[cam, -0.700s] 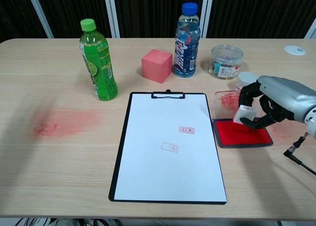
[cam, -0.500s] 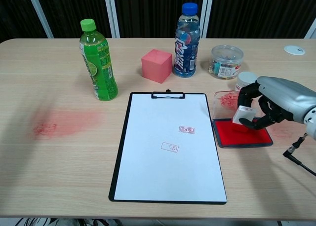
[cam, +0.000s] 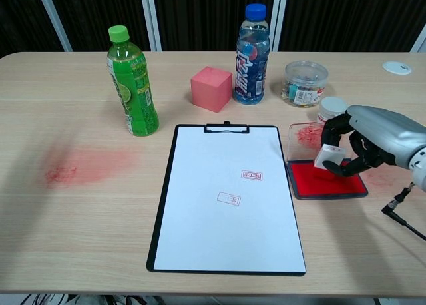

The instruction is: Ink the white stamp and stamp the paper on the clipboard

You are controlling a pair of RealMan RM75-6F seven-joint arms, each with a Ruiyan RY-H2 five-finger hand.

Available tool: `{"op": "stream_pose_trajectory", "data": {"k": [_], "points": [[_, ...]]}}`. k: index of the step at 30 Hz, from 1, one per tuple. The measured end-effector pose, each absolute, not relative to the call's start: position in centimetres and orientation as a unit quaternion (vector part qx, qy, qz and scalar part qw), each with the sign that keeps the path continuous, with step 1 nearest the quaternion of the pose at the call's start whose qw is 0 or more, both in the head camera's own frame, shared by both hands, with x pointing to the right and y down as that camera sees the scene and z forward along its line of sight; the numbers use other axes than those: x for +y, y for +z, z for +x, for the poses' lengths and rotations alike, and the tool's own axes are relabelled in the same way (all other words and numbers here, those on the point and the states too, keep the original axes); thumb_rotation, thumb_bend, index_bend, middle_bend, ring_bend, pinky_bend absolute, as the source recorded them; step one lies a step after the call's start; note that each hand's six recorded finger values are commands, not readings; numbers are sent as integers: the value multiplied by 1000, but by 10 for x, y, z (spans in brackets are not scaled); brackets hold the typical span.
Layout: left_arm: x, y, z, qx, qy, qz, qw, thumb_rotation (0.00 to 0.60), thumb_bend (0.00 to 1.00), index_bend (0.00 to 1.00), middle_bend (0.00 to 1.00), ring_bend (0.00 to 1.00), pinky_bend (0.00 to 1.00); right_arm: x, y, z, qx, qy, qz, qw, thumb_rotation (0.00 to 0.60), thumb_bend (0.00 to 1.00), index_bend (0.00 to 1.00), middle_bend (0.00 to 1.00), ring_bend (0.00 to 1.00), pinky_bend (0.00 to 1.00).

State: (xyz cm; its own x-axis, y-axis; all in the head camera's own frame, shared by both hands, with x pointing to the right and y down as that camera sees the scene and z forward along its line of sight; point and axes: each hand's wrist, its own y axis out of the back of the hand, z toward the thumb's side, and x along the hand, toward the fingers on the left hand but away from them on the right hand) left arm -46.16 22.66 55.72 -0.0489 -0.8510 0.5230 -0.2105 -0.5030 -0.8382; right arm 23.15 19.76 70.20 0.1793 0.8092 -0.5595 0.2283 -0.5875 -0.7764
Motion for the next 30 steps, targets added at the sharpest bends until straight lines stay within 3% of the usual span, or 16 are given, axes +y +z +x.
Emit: {"op": "stream_pose_trajectory", "data": {"k": [30], "points": [[225, 560, -462, 418, -592, -637, 262, 600, 13, 0, 0, 0, 0, 196, 710, 215, -367, 533, -717, 257, 600, 693, 902, 767, 837, 874]]}}
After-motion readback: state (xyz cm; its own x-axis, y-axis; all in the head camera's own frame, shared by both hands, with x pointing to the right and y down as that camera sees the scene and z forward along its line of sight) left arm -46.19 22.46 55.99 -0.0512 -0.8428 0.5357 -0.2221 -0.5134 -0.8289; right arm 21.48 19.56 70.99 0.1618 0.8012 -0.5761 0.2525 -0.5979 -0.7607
